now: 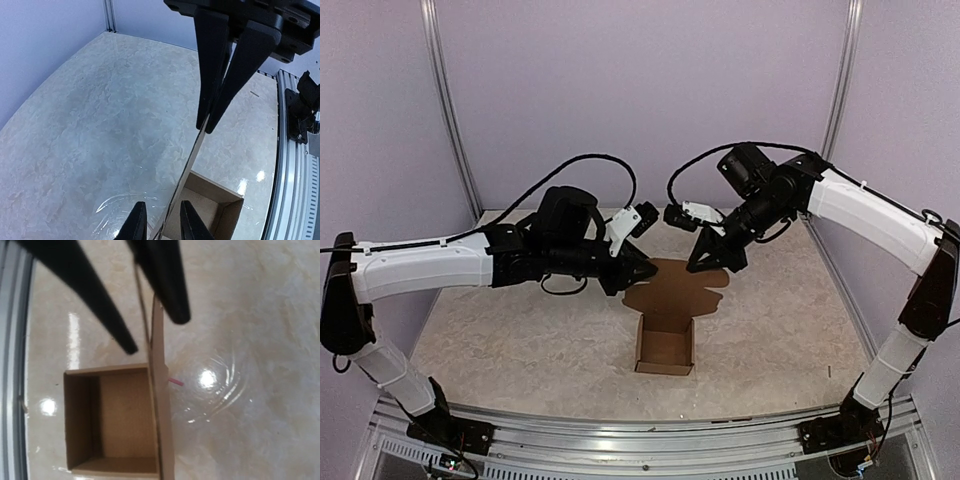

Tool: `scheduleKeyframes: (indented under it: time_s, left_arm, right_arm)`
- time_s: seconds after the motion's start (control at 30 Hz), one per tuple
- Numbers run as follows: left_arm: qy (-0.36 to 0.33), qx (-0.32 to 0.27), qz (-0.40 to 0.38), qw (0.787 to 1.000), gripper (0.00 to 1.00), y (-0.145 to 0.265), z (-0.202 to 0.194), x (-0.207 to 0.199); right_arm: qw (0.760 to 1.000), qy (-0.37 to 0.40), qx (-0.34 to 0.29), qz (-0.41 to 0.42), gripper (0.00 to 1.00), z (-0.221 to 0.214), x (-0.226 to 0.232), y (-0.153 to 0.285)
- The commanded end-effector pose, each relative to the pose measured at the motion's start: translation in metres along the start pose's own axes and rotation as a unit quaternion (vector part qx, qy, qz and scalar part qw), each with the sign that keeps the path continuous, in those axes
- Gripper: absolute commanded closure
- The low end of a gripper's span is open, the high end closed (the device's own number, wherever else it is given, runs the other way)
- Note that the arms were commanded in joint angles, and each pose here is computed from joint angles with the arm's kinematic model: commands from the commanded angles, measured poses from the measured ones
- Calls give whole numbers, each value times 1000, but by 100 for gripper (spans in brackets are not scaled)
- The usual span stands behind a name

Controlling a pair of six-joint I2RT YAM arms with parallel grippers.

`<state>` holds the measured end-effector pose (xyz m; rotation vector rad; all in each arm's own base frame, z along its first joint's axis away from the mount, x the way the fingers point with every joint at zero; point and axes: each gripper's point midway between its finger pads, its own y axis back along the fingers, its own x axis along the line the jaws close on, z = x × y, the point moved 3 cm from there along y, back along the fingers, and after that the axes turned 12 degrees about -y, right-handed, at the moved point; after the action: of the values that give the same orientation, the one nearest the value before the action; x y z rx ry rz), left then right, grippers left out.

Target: Fold the paper box

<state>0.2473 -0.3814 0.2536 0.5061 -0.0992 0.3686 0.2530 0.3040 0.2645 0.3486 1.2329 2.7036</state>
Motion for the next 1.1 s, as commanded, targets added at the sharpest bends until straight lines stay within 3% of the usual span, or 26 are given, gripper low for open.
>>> scheduleKeyframes:
  time_s: [0.0,0.2,0.4,0.5,0.67,0.83,0.93,1.07]
  left_arm:
    - [47,-3,18,999,77,-6,21,-2]
    - [118,51,101,987,70,-20,19,8]
    - [176,49,81,980,59,-23,15,-4]
    - [152,41,62,986,50,-16,17,-15]
    - [31,31,52,998,39,34,15,-18]
    - [64,-43,75,994,34,86,11,25]
    - [81,-34,93,992,35,91,-4,49]
    - [63,-12,78,995,37,72,-12,51]
  right_arm:
    - [999,-18,-8,-37,100,5,-9,-2]
    - [996,-42,-14,-74,100,9,-24,-1]
    - [994,-60,-22,-88,100,9,-37,3]
    - [997,-35,-19,-66,100,4,-29,5]
    - [999,27,-29,-4,100,-3,1,14]
    - [998,53,-27,8,100,-6,10,18]
    - [998,60,-25,15,100,-7,14,18]
    - [997,62,-30,16,100,-3,17,19]
